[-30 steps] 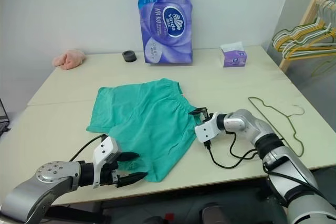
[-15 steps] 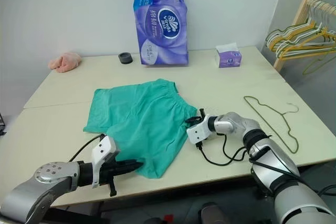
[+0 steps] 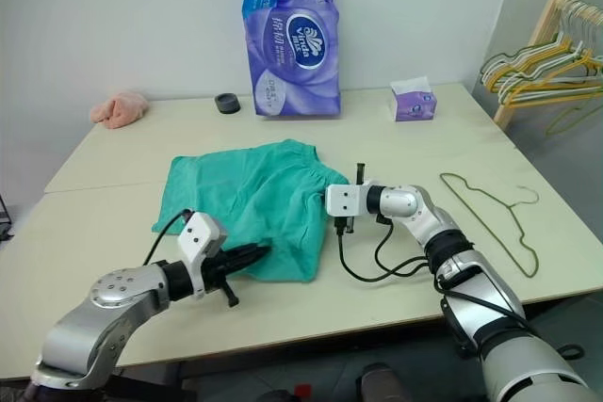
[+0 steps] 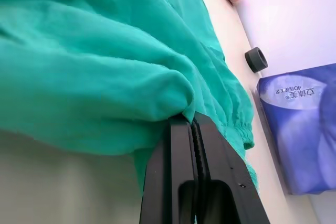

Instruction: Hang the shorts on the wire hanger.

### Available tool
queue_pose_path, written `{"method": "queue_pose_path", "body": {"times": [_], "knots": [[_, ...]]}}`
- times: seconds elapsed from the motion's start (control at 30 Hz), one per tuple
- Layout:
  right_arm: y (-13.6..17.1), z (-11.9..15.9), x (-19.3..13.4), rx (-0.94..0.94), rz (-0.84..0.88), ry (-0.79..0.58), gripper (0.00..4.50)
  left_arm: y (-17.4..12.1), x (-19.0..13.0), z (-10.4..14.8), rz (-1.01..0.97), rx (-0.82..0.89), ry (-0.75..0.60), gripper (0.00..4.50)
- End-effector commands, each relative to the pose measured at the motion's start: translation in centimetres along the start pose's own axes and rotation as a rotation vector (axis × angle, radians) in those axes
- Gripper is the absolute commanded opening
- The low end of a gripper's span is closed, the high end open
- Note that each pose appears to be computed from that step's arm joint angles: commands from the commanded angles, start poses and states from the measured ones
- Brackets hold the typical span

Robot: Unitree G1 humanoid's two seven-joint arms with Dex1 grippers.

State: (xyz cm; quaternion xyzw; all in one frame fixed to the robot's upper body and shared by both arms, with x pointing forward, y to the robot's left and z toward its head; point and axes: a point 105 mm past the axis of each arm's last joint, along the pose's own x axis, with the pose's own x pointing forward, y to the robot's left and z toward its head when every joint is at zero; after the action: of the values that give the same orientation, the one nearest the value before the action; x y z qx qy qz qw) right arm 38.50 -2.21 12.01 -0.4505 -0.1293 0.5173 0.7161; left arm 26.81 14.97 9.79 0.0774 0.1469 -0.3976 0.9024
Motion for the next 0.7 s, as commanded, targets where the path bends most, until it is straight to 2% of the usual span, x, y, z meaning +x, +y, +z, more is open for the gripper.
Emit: {"method": "queue_pose_path", "body": {"times": [0.03, 0.37, 0.47, 0.7], "knots": [[-1.4, 0.9, -0.5, -0.003, -0.052, -0.025, 0.0, -1.1, 1.0, 1.2, -0.03, 0.063, -0.022, 0.93], [-4.6, -2.9, -4.4, -0.107, -0.132, 0.177, 0.0, -1.8, 3.0, 1.0, -0.102, 0.14, -0.008, 3.98], [-5.0, -4.3, -6.6, -0.097, -0.135, 0.227, 0.0, -1.8, 3.5, 0.8, -0.148, 0.174, 0.011, 3.98], [-3.9, -2.7, -6.9, -0.02, -0.113, 0.159, 0.0, -2.5, 4.5, -0.3, -0.175, 0.17, 0.032, 3.98]]}}
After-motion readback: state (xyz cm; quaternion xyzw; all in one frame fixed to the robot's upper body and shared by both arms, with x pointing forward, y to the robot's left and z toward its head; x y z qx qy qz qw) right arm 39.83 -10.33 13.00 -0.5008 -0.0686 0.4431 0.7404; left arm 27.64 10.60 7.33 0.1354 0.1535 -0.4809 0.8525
